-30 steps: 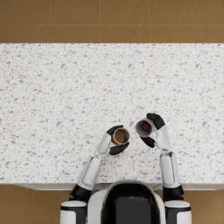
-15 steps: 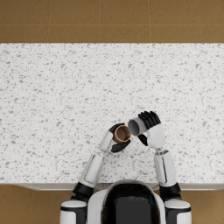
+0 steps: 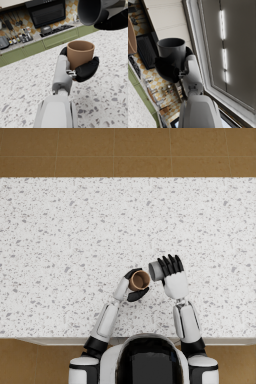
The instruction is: Pick up two cups and pour the berry on the right into the cup on the left
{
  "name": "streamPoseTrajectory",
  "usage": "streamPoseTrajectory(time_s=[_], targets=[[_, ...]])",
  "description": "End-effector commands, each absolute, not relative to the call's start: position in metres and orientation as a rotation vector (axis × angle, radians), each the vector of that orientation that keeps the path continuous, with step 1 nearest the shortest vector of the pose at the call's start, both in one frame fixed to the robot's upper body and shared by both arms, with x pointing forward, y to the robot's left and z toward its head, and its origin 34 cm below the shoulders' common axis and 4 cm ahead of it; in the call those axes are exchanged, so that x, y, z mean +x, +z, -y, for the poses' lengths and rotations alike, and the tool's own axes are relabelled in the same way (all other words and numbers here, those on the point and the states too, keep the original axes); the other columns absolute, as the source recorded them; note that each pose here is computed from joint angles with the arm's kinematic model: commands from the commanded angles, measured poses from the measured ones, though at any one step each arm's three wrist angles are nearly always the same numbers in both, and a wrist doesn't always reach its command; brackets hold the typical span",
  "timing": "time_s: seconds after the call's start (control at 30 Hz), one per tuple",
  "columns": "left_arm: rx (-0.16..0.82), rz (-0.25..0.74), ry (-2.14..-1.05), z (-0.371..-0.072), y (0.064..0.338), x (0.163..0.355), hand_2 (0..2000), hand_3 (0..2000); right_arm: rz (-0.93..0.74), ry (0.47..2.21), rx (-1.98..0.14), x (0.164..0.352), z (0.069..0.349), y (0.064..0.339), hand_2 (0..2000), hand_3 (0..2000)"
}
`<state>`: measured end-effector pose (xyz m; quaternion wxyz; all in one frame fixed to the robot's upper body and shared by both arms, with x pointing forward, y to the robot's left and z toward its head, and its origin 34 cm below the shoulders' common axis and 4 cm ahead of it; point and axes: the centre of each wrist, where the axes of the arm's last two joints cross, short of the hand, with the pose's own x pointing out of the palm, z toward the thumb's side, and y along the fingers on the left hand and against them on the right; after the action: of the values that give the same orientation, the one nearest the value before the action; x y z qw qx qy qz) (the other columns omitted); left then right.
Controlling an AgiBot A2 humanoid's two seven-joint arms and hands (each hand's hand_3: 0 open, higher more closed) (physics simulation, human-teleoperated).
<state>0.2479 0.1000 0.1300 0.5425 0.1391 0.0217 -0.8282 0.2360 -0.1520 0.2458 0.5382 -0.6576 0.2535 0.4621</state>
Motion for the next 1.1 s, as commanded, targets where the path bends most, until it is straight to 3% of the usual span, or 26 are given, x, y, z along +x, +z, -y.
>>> streamPoseTrajectory(time_s=[0.03,0.57,0.93,1.1], targets=[[0.338,-0.034,-1.961,-0.0986,0.1350,0.2517,2000,1280,-0.583,1.064,-1.598,0.2321,0.1474,0.2534,2000,1280],[0.308,-0.053,-1.959,-0.0984,0.1279,0.2519,2000,1280,-0.908,0.656,-1.825,0.2300,0.1457,0.2533,2000,1280],[0.324,-0.018,-1.948,-0.0984,0.1372,0.2539,2000,1280,-1.000,0.522,-1.854,0.2300,0.1478,0.2559,2000,1280],[0.304,-0.046,-1.956,-0.0990,0.1287,0.2501,2000,1280,-1.035,0.530,-1.859,0.2300,0.1496,0.2492,2000,1280]])
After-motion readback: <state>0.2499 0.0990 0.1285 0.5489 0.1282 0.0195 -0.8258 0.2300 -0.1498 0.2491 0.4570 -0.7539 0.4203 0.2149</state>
